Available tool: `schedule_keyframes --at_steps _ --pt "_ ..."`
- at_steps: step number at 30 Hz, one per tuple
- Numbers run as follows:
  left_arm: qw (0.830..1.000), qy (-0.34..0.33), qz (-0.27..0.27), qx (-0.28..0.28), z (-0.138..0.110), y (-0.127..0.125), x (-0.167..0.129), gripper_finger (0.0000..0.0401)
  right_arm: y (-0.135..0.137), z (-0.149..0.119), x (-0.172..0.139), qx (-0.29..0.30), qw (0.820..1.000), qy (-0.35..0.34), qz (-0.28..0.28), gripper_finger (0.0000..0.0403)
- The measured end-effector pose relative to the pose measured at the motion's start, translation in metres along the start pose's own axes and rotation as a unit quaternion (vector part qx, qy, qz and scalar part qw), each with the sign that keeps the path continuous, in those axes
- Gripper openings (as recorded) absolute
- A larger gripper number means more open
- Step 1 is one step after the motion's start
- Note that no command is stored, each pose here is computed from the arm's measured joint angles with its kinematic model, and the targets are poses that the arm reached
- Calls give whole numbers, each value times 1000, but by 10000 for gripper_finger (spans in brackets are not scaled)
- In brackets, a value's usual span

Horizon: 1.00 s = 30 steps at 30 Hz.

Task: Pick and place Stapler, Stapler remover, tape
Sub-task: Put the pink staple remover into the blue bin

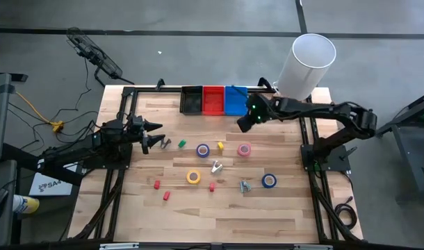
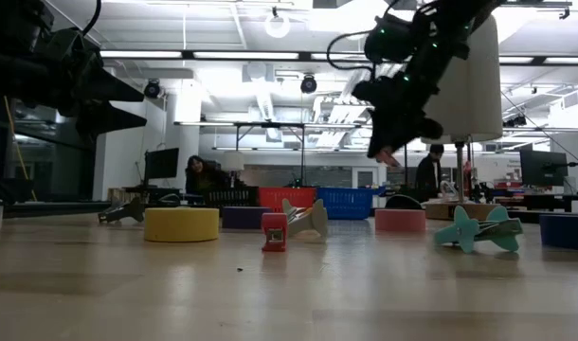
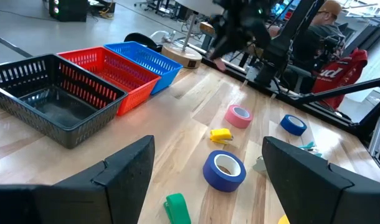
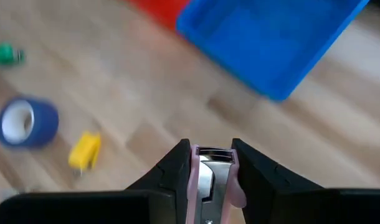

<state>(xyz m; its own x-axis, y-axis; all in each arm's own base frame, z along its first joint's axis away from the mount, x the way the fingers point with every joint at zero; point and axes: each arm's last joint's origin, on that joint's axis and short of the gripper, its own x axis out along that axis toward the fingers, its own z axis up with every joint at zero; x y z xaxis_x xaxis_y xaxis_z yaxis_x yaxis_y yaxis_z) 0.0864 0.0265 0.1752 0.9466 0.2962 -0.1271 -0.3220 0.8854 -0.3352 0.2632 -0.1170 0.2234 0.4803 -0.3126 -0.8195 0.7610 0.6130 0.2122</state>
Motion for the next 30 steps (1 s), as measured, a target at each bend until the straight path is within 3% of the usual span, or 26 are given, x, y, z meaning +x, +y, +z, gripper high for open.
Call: schedule_keyframes --at_steps 12,30 --pt "1000 0 0 0 0 0 0 292 9 50 23 58 996 -49 -36 94" --pt "1000 0 0 0 0 0 0 292 -5 88 62 132 981 -90 -110 94"
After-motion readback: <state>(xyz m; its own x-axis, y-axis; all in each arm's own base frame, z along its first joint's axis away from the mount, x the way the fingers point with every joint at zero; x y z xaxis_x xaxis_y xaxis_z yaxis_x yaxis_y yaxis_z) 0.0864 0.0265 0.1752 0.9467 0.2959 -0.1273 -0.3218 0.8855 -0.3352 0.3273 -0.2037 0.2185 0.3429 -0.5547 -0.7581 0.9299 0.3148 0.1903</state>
